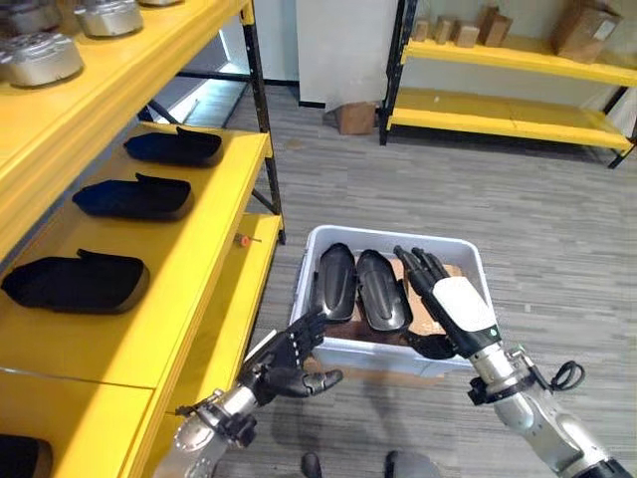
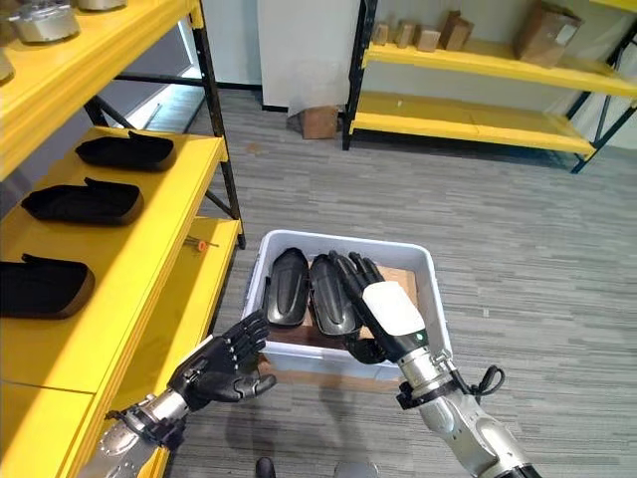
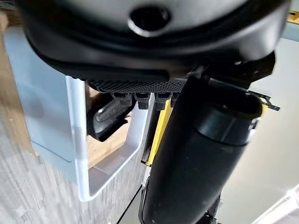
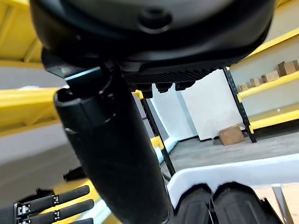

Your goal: Move parts from the plastic box to the shelf.

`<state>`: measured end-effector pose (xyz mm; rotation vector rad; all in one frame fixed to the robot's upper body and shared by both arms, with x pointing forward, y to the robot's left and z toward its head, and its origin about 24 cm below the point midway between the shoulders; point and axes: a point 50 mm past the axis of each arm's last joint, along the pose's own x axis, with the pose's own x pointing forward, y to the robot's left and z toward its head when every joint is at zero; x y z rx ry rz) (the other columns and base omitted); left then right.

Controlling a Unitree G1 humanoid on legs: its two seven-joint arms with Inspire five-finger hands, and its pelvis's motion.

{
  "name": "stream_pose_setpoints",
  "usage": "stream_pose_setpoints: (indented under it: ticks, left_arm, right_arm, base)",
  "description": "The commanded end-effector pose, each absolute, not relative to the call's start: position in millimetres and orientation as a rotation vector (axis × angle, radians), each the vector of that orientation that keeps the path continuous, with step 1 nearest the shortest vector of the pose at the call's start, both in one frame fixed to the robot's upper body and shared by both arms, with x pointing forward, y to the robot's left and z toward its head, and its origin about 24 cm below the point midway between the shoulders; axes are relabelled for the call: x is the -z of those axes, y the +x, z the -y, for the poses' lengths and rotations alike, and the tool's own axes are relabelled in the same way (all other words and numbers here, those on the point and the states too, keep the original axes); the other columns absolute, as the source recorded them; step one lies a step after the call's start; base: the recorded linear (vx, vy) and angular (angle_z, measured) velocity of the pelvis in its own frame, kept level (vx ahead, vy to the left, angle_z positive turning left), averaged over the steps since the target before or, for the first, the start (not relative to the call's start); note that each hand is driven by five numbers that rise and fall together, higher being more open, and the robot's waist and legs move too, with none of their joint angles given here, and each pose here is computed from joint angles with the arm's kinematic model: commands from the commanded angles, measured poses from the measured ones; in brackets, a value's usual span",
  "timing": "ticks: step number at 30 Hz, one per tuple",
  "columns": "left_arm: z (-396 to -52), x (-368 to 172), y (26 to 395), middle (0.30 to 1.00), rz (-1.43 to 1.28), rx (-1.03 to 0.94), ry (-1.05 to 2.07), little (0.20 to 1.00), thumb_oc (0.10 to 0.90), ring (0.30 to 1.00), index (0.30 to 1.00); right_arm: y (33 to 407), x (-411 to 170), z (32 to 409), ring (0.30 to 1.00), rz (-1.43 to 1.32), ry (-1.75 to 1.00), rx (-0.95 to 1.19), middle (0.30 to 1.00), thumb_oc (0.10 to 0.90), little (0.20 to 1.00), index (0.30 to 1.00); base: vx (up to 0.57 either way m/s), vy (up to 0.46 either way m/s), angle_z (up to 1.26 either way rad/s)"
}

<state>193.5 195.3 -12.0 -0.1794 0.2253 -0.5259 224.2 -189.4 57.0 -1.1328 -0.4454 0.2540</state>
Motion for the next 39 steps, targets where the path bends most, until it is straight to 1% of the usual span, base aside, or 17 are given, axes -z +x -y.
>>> stream_pose_setpoints:
  ticks: [1,11,18,29,35,38,39]
  left_arm:
    - [-186.7,-23.5,211.2,1.000,-0.030,0.626,-0.158,1.000,0.900,1.000,1.000]
    - [-184.1,-20.3,206.6,1.000,-0.055,0.640,-0.141,1.000,0.900,1.000,1.000]
    - [-183.0,-22.8,207.2,1.000,-0.052,0.628,-0.157,1.000,0.900,1.000,1.000]
    - [-182.8,-22.2,207.8,1.000,-0.083,0.647,-0.142,1.000,0.900,1.000,1.000]
    - [-183.0,-23.6,214.0,1.000,-0.098,0.669,-0.117,1.000,0.900,1.000,1.000]
    - [-184.8,-27.0,219.0,1.000,-0.081,0.664,-0.117,1.000,0.900,1.000,1.000]
    - [-183.1,-30.4,223.0,1.000,-0.064,0.666,-0.111,1.000,0.900,1.000,1.000]
  right_arm:
    - [243.8,-92.3,184.9,1.000,0.620,-1.121,-0.174,1.000,0.900,1.000,1.000]
    - [250.3,-94.9,193.3,1.000,0.581,-1.188,-0.236,1.000,0.900,1.000,1.000]
    - [256.5,-90.9,188.0,1.000,0.576,-1.238,-0.309,1.000,0.900,1.000,1.000]
    - [275.5,-88.9,192.5,1.000,0.512,-1.330,-0.331,1.000,0.900,1.000,1.000]
    - [291.4,-82.0,197.6,1.000,0.483,-1.423,-0.294,1.000,0.900,1.000,1.000]
    - [304.0,-90.7,200.7,1.000,0.503,-1.469,-0.222,1.000,0.900,1.000,1.000]
    - [311.7,-97.6,203.0,1.000,0.509,-1.494,-0.166,1.000,0.900,1.000,1.000]
  base:
    - [0.06,-0.115,0.67]
    - [0.05,-0.091,0.31]
    - [0.02,-0.038,-0.02]
    - [0.01,-0.011,0.02]
    - [-0.05,-0.019,0.04]
    - [-0.10,-0.008,0.11]
    - [-0.08,-0.008,0.01]
